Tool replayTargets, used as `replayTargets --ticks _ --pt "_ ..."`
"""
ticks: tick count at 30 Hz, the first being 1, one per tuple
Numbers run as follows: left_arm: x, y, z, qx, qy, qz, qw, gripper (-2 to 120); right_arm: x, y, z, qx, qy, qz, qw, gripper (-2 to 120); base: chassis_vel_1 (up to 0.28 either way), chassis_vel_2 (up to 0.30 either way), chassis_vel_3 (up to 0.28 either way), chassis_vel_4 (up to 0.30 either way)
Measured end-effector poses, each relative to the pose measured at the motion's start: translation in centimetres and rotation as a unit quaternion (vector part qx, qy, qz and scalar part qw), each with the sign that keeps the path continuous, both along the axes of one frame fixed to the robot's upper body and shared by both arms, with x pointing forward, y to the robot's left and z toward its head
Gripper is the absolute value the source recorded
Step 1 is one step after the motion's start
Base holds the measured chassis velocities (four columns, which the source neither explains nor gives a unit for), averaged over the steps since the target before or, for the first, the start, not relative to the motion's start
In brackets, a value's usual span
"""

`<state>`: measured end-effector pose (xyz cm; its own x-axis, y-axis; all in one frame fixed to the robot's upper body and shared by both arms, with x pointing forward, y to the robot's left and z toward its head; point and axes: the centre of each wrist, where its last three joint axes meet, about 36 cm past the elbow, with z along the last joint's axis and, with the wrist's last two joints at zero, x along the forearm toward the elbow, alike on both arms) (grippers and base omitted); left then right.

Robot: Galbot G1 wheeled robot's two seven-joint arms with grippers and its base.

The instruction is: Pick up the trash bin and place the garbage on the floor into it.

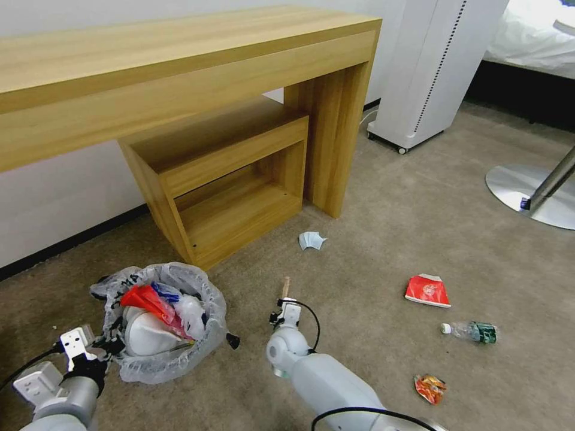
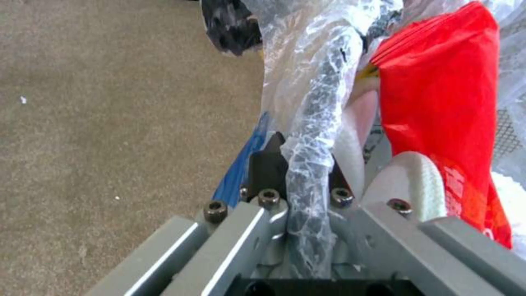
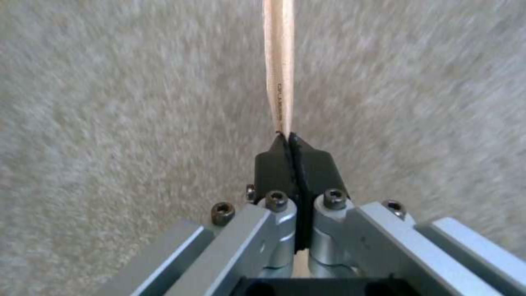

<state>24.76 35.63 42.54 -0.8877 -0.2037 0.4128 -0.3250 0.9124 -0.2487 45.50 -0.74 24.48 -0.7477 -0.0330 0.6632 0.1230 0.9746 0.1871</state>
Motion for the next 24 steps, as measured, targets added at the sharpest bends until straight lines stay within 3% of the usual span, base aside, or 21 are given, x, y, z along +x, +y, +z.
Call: replayTargets --ticks 6,10,11,14,15,18,19,22,23,24 --pt "0.2 0.1 -0.3 0.0 0.004 0.001 1.0 1 -1.6 -2.5 4.0 0.041 -0.066 0.026 0.997 0 0.0 0.0 0.0 0.0" --pt "0.3 0.3 -0.2 0.002 0.006 -0.001 1.0 1 -2.6 -5.0 11.9 0.1 -0.182 0.075 0.975 0 0.0 0.0 0.0 0.0" --pt "0.3 0.3 -0.2 0.002 0.006 -0.001 1.0 1 -2.6 -5.0 11.9 0.1 -0.182 0.075 0.975 0 0.0 0.0 0.0 0.0" --pt "0.3 0.1 -0.1 0.001 0.006 -0.001 1.0 1 -2.6 -6.1 17.5 0.125 -0.264 0.122 0.948 0 0.0 0.0 0.0 0.0" --pt "0.3 0.1 -0.1 0.001 0.006 -0.001 1.0 1 -2.6 -6.1 17.5 0.125 -0.264 0.122 0.948 0 0.0 0.0 0.0 0.0" --pt "0.3 0.0 0.3 0.002 0.006 -0.004 1.0 1 -3.2 -6.4 22.1 0.152 -0.326 0.194 0.913 0 0.0 0.0 0.0 0.0" --pt "0.3 0.0 0.3 0.002 0.006 -0.004 1.0 1 -3.2 -6.4 22.1 0.152 -0.326 0.194 0.913 0 0.0 0.0 0.0 0.0" --pt "0.3 -0.1 0.9 0.002 0.004 -0.007 1.0 1 -4.4 -5.5 24.7 0.169 -0.358 0.267 0.879 0 0.0 0.0 0.0 0.0" --pt "0.3 -0.1 0.9 0.002 0.004 -0.007 1.0 1 -4.4 -5.5 24.7 0.169 -0.358 0.267 0.879 0 0.0 0.0 0.0 0.0" --pt "0.3 -0.2 1.2 0.002 0.002 -0.008 1.0 1 -5.0 -4.8 25.4 0.176 -0.363 0.291 0.867 0 0.0 0.0 0.0 0.0"
